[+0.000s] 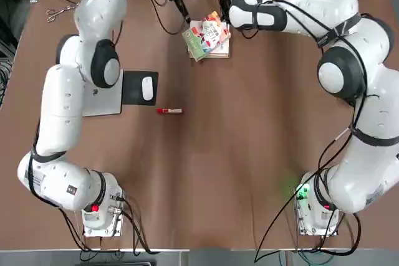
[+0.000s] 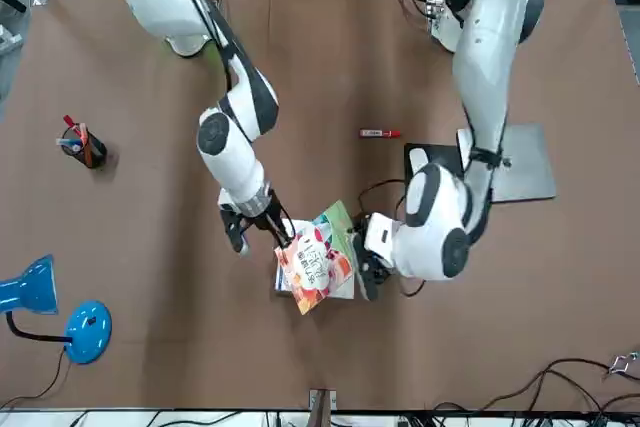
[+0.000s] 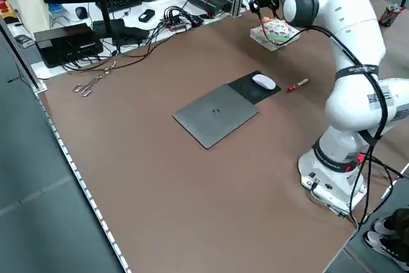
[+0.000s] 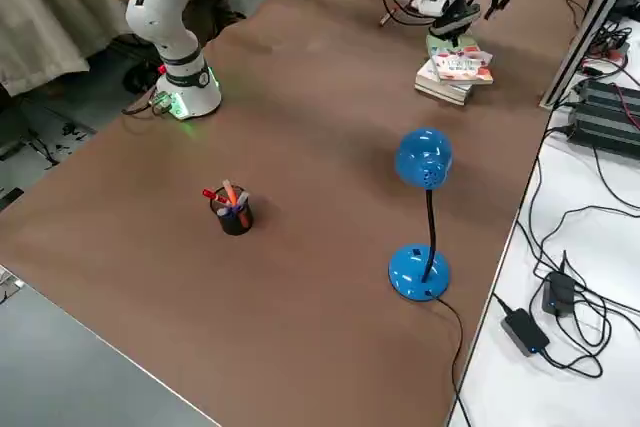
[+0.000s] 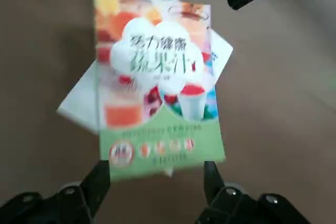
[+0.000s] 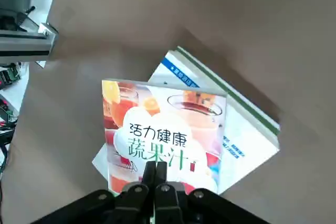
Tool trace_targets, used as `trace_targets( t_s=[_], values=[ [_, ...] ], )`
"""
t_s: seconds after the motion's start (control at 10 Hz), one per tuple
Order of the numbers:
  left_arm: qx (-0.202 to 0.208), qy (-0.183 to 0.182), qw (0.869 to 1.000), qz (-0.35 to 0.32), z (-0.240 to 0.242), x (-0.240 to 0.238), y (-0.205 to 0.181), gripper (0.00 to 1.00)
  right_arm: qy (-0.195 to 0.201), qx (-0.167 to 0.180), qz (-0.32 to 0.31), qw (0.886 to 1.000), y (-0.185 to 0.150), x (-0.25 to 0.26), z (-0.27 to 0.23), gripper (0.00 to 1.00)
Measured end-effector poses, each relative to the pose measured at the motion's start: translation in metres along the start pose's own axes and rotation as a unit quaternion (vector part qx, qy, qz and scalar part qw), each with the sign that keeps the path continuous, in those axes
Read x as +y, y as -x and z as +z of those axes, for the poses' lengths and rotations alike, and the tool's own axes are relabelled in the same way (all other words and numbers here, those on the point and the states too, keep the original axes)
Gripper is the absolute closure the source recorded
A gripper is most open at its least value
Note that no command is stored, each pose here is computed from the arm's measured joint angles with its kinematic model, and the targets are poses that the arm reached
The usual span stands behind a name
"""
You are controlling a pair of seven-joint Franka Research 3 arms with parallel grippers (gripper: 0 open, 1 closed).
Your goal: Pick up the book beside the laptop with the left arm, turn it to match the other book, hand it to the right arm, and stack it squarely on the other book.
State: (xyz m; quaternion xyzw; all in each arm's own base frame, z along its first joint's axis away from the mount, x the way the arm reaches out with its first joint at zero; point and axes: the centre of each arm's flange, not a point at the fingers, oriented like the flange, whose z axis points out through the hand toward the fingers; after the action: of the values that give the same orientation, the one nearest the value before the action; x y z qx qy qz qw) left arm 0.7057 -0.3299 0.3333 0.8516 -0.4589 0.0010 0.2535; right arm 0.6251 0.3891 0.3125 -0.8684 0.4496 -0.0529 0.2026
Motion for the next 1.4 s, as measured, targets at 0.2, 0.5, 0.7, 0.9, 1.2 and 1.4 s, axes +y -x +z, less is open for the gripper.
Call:
trace_targets(
  t_s=[0.2, 0.5, 0.7, 0.9, 1.2, 1.4],
  values=[
    [-0.019, -0.016, 0.994, -0.102, -0.075, -0.008, 0.029, 0.17, -0.021, -0.001, -0.001, 1.000, 0.006, -0.004, 0.017, 0.96],
    [-0.058, -0.099, 0.958, -0.265, -0.152, -0.014, 0.070, 0.09, -0.063, -0.007, -0.006, 0.998, 0.021, -0.026, 0.048, 0.97],
    [-0.102, -0.196, 0.912, -0.345, -0.191, 0.013, 0.081, 0.00, -0.085, -0.012, -0.011, 0.996, 0.034, -0.033, 0.073, 0.97],
    [-0.103, -0.220, 0.892, -0.381, -0.237, 0.048, 0.093, 0.02, -0.093, -0.010, -0.008, 0.996, 0.031, -0.024, 0.097, 1.00],
    [-0.071, -0.217, 0.881, -0.414, -0.310, 0.066, 0.144, 0.00, -0.089, 0.000, -0.006, 0.996, 0.019, -0.014, 0.115, 1.00],
    [-0.054, -0.212, 0.874, -0.433, -0.338, 0.073, 0.178, 0.01, -0.096, 0.002, -0.005, 0.995, 0.017, -0.010, 0.122, 1.00]
  ],
)
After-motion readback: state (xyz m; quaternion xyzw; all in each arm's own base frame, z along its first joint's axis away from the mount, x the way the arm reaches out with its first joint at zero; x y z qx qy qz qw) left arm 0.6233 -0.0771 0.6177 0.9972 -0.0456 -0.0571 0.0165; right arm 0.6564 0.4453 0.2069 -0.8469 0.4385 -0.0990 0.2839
